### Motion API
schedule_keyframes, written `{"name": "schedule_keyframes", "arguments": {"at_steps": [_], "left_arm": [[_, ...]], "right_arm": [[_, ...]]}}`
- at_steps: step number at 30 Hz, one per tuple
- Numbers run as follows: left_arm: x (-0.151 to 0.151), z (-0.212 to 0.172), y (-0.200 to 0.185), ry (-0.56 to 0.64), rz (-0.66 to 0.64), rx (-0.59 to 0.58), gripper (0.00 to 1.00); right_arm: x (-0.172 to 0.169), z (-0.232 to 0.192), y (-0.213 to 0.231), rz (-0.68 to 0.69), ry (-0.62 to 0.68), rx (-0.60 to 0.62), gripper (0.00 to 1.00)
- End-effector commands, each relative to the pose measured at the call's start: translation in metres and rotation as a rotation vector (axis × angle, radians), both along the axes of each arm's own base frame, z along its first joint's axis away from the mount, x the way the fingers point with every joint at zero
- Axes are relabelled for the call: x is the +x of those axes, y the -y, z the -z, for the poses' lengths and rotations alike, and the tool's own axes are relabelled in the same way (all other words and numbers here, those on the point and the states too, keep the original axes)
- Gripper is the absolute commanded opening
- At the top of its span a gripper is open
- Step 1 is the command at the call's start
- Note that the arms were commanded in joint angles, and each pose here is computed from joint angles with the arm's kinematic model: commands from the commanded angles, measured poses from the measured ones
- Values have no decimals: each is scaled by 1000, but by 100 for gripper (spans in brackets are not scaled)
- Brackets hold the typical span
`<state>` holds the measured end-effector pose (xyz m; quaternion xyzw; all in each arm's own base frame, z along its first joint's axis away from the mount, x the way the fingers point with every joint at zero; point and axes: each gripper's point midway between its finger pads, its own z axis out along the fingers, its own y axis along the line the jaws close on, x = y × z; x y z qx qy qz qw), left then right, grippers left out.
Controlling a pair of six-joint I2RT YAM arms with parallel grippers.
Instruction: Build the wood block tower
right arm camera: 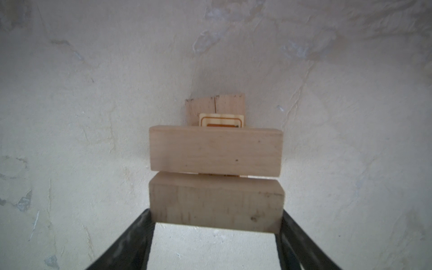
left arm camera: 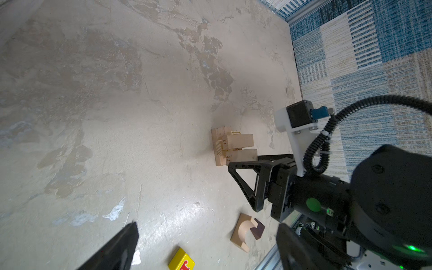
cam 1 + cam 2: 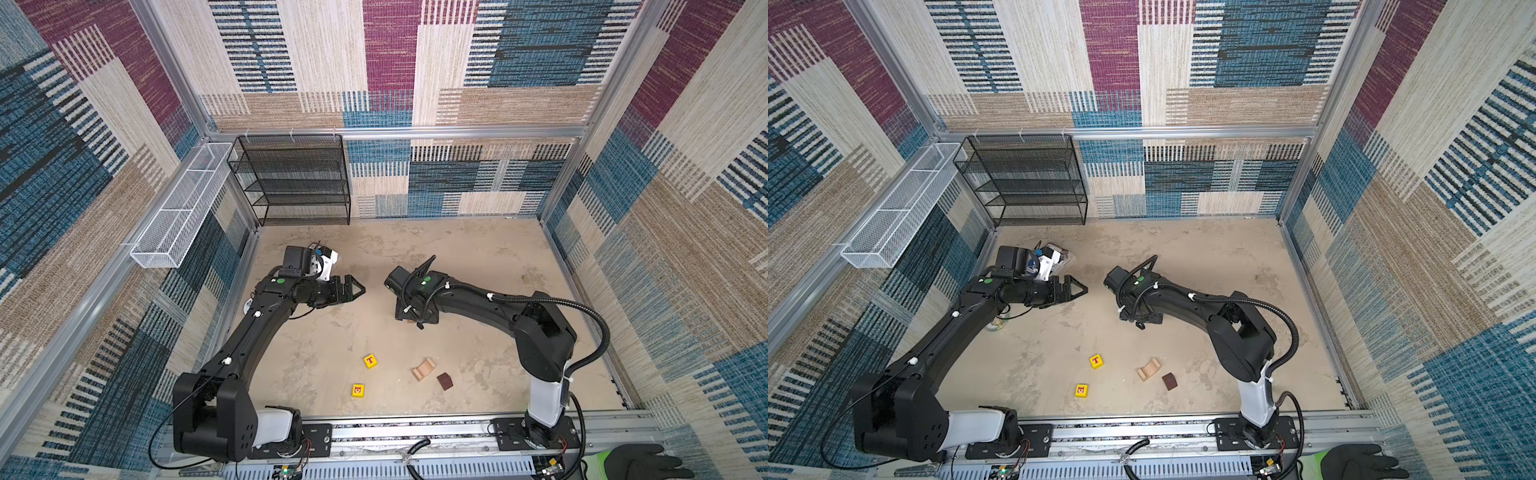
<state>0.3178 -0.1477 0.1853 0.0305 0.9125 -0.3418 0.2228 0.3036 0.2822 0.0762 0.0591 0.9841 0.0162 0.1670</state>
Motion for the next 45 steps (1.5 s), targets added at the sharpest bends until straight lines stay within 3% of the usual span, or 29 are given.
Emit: {"name": "schedule_keyframes", "arguments": {"at_steps": [1,27,45], "left_arm": [[-1,-5,3,11,12,-21,96],[-1,-5,0,12,10,-20,96],[-1,-6,-1,12,8,-25,96]], "right_arm": [[2,0,0,3,-2,3,48],[4,1,1,12,-17,28,62],[6,0,-3,-7,-16,50,62]]}}
